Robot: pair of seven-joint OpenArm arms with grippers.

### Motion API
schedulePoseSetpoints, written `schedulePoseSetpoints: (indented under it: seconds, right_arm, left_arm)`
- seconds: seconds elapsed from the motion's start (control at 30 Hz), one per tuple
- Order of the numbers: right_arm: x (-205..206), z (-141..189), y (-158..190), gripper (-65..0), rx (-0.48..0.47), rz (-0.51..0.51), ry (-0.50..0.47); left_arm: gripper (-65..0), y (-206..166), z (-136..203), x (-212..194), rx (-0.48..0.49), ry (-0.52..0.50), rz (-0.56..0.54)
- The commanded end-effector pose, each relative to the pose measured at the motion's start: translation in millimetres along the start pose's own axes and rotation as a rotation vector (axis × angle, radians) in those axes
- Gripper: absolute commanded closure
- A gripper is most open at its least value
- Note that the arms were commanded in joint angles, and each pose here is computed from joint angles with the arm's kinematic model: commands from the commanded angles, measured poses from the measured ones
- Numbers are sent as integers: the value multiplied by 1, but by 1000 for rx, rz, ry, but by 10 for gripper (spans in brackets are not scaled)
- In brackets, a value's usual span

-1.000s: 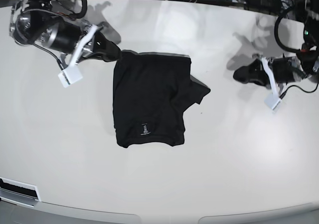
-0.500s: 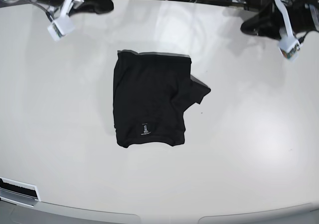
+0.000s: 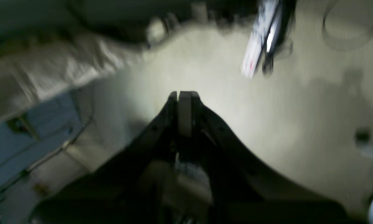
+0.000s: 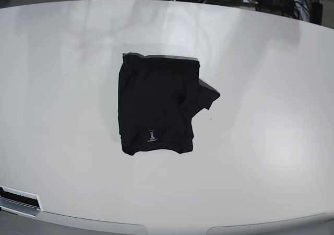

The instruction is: Layout the t-shirt on the table in an organized manner, then fold the t-shirt properly

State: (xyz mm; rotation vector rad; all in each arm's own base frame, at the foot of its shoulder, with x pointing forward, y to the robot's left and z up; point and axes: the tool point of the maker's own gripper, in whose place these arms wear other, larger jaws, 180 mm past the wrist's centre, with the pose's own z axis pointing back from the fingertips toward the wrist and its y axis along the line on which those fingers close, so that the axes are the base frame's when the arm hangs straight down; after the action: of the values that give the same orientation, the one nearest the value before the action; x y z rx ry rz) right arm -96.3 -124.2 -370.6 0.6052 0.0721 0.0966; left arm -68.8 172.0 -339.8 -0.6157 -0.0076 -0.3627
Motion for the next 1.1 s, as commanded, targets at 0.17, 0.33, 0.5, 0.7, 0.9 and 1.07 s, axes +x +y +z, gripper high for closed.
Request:
schedulePoseSetpoints:
  seconds: [0.17, 0.33, 0.5, 0.7, 0.9, 1.07]
  right_arm:
    - [-44, -46, -34, 0, 3, -101, 119]
    - [-57, -89, -81, 0, -50, -102, 171]
    - [-41, -139, -121, 0, -110, -65, 93]
    - [5, -181, -167, 0, -268, -3, -30]
    - [62, -206, -177, 0, -418, 181, -40]
    - [93, -222, -158, 0, -417, 269, -84]
  left_arm:
    - [0, 8, -50, -56, -18, 113, 153]
    - [0, 44, -104, -95, 46, 183, 234]
    - [0, 90, -155, -96, 123, 78, 256]
    - [0, 139, -206, -54, 215, -129, 162]
    - [0, 170, -236, 7, 371, -226, 89]
    - [0, 166, -251, 49, 405, -296, 53]
